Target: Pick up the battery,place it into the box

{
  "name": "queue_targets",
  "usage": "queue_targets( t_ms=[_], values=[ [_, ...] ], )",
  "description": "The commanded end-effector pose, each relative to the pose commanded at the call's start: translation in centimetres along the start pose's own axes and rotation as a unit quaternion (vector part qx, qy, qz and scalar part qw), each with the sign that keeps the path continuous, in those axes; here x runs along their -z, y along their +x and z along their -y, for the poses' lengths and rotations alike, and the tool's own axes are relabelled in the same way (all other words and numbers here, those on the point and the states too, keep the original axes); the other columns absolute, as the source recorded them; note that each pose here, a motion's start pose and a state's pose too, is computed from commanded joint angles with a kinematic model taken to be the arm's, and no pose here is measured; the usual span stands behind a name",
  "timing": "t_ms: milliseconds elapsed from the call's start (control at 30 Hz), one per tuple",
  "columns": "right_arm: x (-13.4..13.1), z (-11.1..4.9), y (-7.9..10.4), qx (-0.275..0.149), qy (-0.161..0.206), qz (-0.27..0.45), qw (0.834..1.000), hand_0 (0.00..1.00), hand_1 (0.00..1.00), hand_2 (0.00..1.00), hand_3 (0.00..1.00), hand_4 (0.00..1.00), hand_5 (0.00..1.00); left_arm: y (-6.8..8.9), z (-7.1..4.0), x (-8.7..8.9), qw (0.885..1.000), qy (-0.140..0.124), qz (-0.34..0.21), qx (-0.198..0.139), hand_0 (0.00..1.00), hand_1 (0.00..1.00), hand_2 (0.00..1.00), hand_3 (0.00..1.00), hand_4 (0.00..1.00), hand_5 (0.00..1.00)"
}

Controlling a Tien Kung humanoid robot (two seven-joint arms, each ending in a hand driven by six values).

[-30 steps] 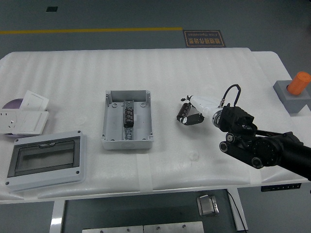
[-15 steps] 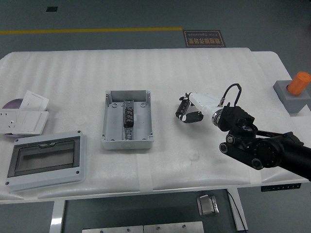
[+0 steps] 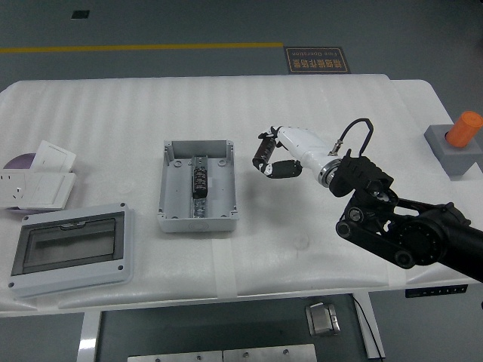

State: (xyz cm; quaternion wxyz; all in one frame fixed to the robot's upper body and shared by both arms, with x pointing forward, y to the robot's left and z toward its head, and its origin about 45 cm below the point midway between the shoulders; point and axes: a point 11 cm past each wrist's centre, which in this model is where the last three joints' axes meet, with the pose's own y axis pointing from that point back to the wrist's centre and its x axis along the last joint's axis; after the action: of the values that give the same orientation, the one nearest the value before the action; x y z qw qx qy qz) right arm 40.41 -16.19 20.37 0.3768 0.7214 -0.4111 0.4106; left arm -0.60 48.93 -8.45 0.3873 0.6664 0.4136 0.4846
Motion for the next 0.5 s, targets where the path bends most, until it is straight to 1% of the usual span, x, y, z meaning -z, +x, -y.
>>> queue_targets(
  t_ms=[100,200,233,367,400,500],
  values=[
    [3.3,-0.4,-0.1,0.005,0.040,0.000,0.999,0.690,0.636,0.633,0.716,0.411,0.213,-0.1,0.0,0.0,1.000,0.000,0.000,0.001,0.652,0.669,0.534,0.572,0.521,0.414],
    [6.7,-0.9,-0.9,0.008,0.085,0.004,0.996,0.690,0.636,0.633,0.716,0.411,0.213,-0.1,0.0,0.1,1.000,0.001,0.001,0.001,0.652,0.669,0.534,0.572,0.521,0.414],
    [7.7,-1.1,-1.4,0.009,0.097,0.007,0.995,0.702,0.642,0.641,0.718,0.427,0.216,-0.1,0.0,0.1,1.000,0.001,0.001,0.001,0.651,0.668,0.531,0.571,0.531,0.422],
    [8.8,-1.0,-3.1,0.014,0.108,0.005,0.994,0.702,0.642,0.641,0.718,0.427,0.216,0.0,0.0,0.2,1.000,0.001,0.002,0.000,0.651,0.668,0.531,0.571,0.531,0.422],
    [8.9,-1.0,-3.6,0.016,0.109,0.002,0.994,0.821,0.796,0.844,0.958,0.672,0.342,0.0,0.0,0.2,1.000,0.001,0.002,0.000,0.650,0.667,0.533,0.570,0.536,0.426],
    [8.8,-0.9,-4.6,0.022,0.107,-0.009,0.994,0.821,0.796,0.844,0.958,0.672,0.342,0.0,0.1,0.2,1.000,0.001,0.002,-0.001,0.650,0.667,0.533,0.570,0.536,0.426]
  ],
)
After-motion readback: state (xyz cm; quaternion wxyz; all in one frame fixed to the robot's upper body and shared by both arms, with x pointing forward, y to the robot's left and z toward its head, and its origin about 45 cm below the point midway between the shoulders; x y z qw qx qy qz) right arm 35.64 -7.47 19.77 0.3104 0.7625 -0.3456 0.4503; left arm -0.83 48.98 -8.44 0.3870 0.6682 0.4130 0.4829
